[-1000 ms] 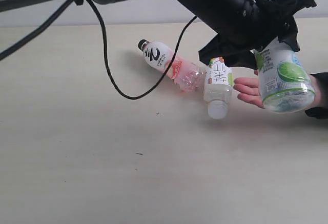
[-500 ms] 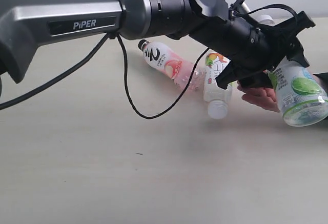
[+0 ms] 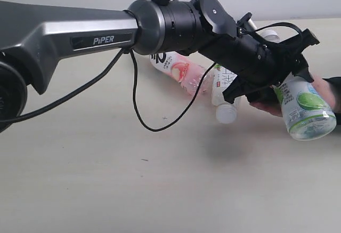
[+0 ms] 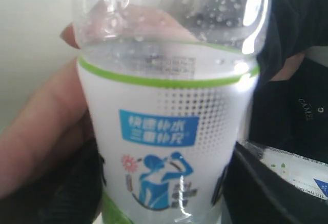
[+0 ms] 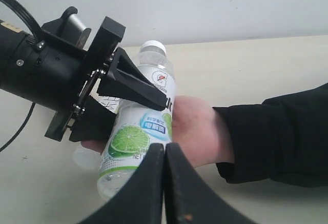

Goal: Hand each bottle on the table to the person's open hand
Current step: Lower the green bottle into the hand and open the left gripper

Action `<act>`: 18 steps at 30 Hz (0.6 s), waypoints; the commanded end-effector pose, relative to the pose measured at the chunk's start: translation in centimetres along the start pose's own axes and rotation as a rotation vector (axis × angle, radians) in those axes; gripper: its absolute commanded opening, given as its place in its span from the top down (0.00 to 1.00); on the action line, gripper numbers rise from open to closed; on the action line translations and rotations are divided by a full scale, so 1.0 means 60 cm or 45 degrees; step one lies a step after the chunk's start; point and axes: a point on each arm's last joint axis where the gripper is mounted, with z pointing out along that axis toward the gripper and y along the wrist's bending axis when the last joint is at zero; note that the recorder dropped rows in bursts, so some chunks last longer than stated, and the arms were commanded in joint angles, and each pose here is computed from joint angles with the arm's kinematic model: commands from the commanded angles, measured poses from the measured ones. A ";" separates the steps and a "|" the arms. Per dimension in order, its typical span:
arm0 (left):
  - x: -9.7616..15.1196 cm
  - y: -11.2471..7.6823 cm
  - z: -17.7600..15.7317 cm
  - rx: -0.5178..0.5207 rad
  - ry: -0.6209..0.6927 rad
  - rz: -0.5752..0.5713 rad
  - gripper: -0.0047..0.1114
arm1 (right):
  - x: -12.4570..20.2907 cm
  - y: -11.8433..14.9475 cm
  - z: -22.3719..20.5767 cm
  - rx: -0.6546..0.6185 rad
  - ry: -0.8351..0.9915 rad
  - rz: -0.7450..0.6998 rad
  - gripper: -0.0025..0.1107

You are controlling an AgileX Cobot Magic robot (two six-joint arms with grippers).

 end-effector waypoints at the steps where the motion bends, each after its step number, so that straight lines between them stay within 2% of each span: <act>1: 0.001 -0.004 0.000 0.018 -0.004 -0.006 0.82 | 0.002 -0.001 0.000 0.005 0.001 0.000 0.98; 6: 0.002 -0.005 0.000 0.020 0.004 -0.008 0.46 | 0.002 -0.001 0.000 0.005 0.001 0.000 0.98; 8: 0.002 -0.006 -0.001 0.023 0.006 0.030 0.41 | 0.002 -0.001 0.000 0.005 0.001 0.000 0.98; 18: 0.009 -0.035 -0.030 0.058 0.026 0.145 0.40 | 0.001 0.000 0.000 0.002 -0.012 0.000 0.98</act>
